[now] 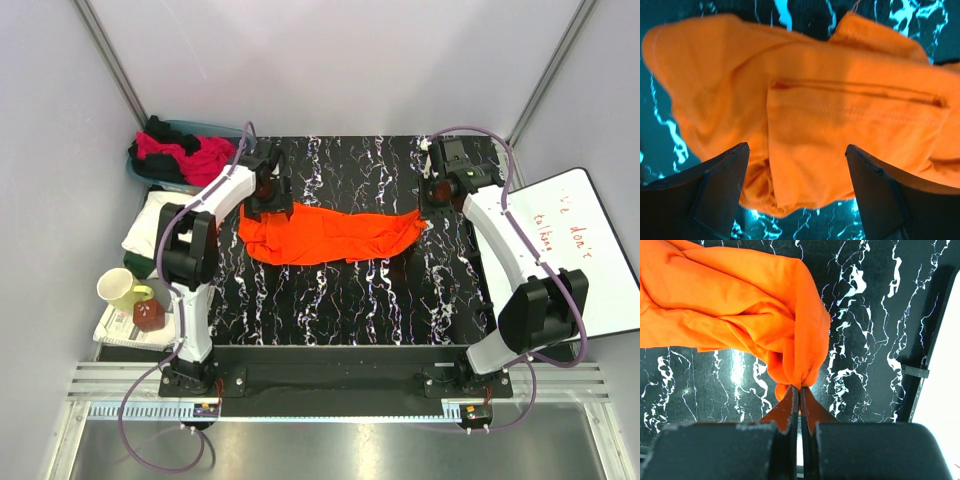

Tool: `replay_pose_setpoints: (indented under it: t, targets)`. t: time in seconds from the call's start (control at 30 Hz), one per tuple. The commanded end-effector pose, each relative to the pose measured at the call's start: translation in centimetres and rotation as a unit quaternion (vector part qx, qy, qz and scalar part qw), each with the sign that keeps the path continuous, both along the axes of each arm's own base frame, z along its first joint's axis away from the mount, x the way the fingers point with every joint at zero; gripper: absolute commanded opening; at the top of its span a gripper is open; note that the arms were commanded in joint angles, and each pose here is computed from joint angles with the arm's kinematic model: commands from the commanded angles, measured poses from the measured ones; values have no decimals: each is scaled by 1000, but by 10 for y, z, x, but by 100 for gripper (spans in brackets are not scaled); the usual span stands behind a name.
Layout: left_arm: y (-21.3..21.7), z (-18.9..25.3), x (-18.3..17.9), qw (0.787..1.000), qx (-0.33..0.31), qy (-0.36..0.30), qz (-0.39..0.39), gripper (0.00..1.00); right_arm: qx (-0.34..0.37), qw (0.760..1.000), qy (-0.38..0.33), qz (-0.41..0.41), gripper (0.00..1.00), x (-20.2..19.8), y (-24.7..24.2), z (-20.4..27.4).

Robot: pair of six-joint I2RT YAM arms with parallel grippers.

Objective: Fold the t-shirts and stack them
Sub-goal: Flatten out the tshirt

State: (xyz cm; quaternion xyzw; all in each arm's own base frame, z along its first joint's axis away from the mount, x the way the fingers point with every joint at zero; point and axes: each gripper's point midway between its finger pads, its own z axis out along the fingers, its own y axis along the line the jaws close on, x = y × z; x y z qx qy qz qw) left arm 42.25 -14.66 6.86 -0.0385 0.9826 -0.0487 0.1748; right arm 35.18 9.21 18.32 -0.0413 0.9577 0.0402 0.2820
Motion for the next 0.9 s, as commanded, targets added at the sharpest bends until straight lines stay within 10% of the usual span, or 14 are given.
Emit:
replay_pose_setpoints:
  t: [0.0, 0.17, 0.5, 0.67, 0.87]
  targets:
    - [-10, 12, 28, 999, -16, -34, -10, 79, 10, 1000, -8, 4, 0, 4, 3, 2]
    - [-12, 5, 43, 999, -17, -36, -9, 77, 10, 1000, -3, 5, 0, 3, 3, -1]
    - [-10, -4, 41, 999, -16, -24, -14, 34, 4, 1000, -1, 5, 0, 6, 3, -3]
    - [2, 10, 39, 999, -5, -38, -3, 74, 9, 1000, 3, 7, 0, 7, 5, -5]
    - [10, -1, 33, 1000, -5, -23, 0, 75, 10, 1000, 5, 6, 0, 8, 6, -7]
